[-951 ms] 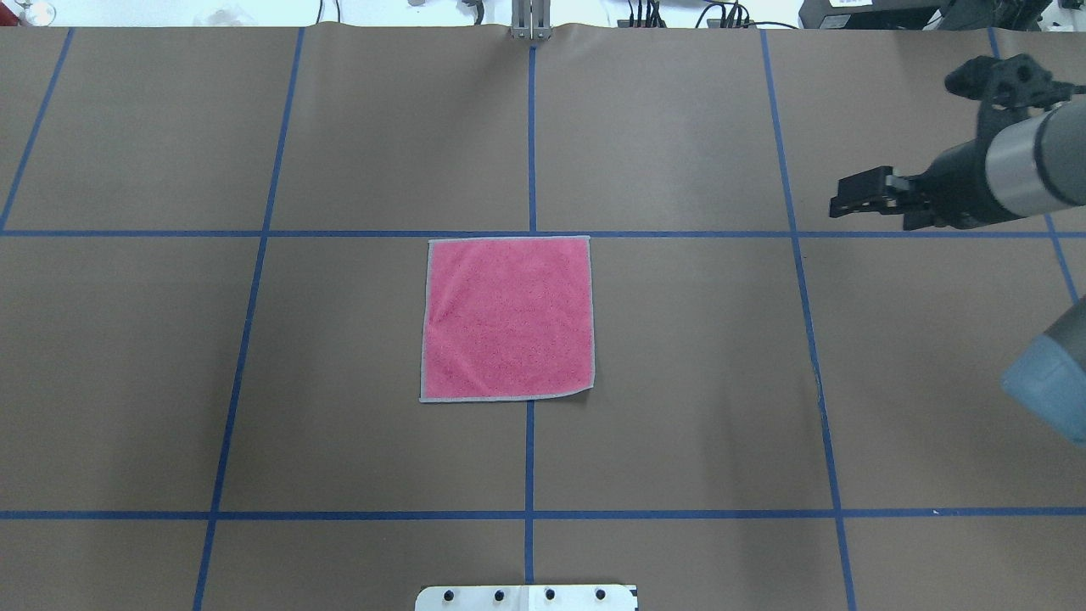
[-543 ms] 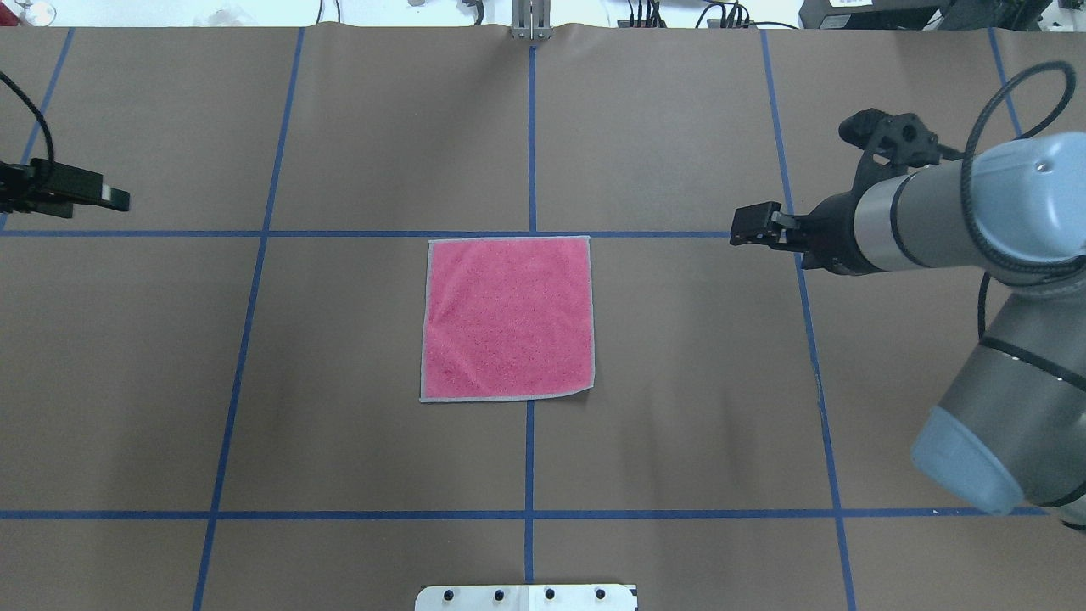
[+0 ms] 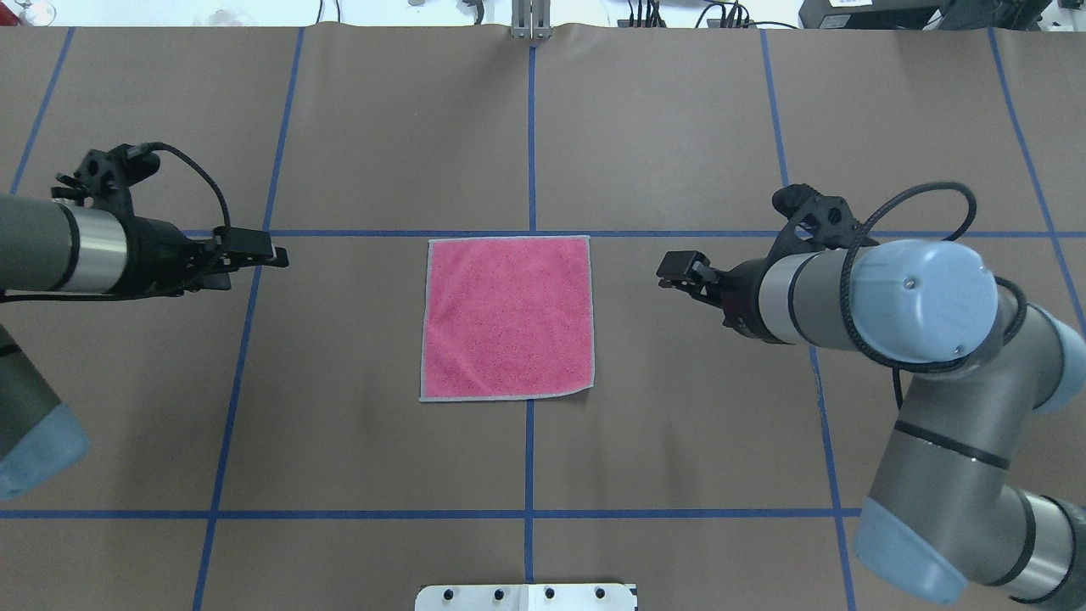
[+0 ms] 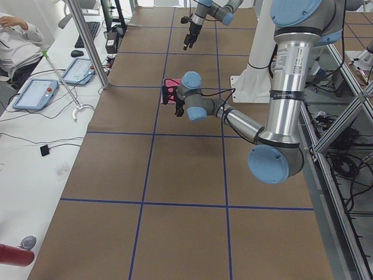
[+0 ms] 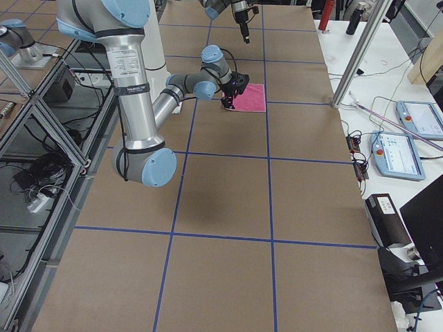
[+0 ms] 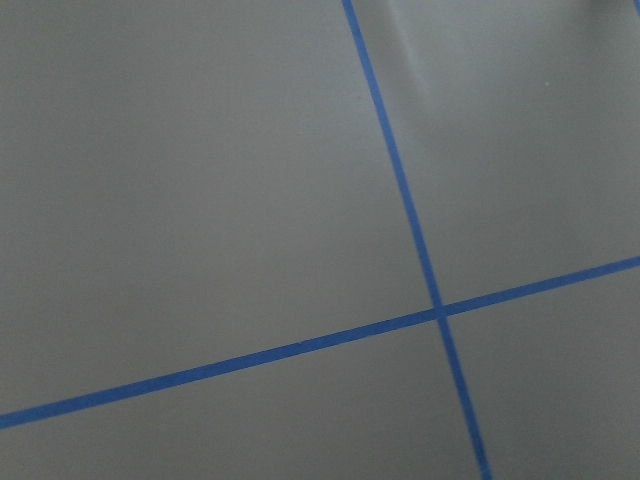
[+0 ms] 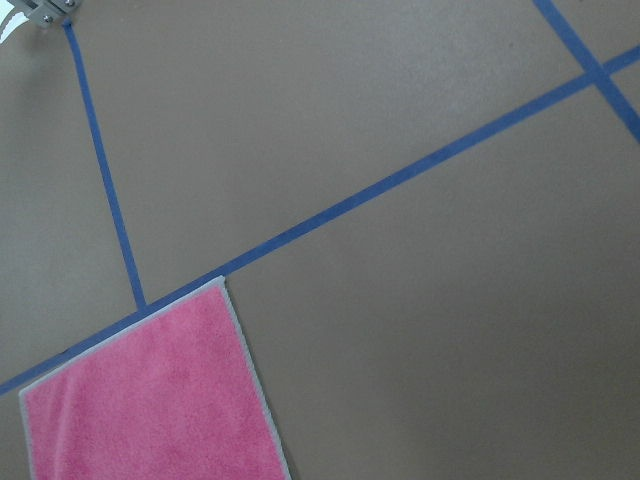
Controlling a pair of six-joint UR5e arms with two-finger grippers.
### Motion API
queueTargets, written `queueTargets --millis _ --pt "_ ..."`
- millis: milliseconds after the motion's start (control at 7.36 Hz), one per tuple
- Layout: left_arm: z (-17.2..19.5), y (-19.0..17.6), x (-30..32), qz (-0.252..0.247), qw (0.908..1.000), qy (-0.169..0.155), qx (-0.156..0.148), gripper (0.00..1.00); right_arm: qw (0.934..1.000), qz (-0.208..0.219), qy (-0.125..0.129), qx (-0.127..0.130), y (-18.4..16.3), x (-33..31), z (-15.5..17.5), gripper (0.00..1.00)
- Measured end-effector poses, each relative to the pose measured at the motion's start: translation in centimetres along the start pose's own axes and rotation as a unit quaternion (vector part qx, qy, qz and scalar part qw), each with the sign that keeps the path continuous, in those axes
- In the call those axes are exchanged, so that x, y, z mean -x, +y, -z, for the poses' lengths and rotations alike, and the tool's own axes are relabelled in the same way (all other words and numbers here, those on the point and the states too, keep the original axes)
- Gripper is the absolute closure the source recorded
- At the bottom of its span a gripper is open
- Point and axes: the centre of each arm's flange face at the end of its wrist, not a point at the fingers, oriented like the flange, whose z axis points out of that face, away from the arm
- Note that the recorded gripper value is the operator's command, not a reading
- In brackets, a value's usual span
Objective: Fold towel twice with both arms
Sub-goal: 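Move the left and right grippers in toward the towel's near corners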
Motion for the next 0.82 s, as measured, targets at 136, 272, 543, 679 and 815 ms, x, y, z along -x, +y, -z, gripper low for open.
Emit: queueTargets --millis 136,272,543,679,815 --pt "-1.8 2.5 -1.6 0.013 0.9999 0.005 -0.004 0.01 0.9997 -0.02 -0.005 -0.012 2.6 0.2 -0.8 0.06" --pt "-3.5 4.9 -3.2 0.02 0.9997 0.009 -0.007 0.01 0.999 -0.04 -0.008 -0.019 5.0 0.4 -1.8 0.1" --pt "-5.0 7.6 -4.8 0.028 0.9995 0.015 -0.005 0.01 0.9959 -0.088 0.002 -0.02 8.8 1.4 -5.4 0.19" --pt "-5.3 8.3 -5.3 0.029 0.9994 0.018 -0.001 0.01 0.9938 -0.108 0.008 -0.024 10.2 1.9 -7.1 0.26" --pt "-5.5 8.8 -5.6 0.028 0.9994 0.02 -0.001 0.01 0.9924 -0.12 0.011 -0.028 11.1 2.1 -8.1 0.29"
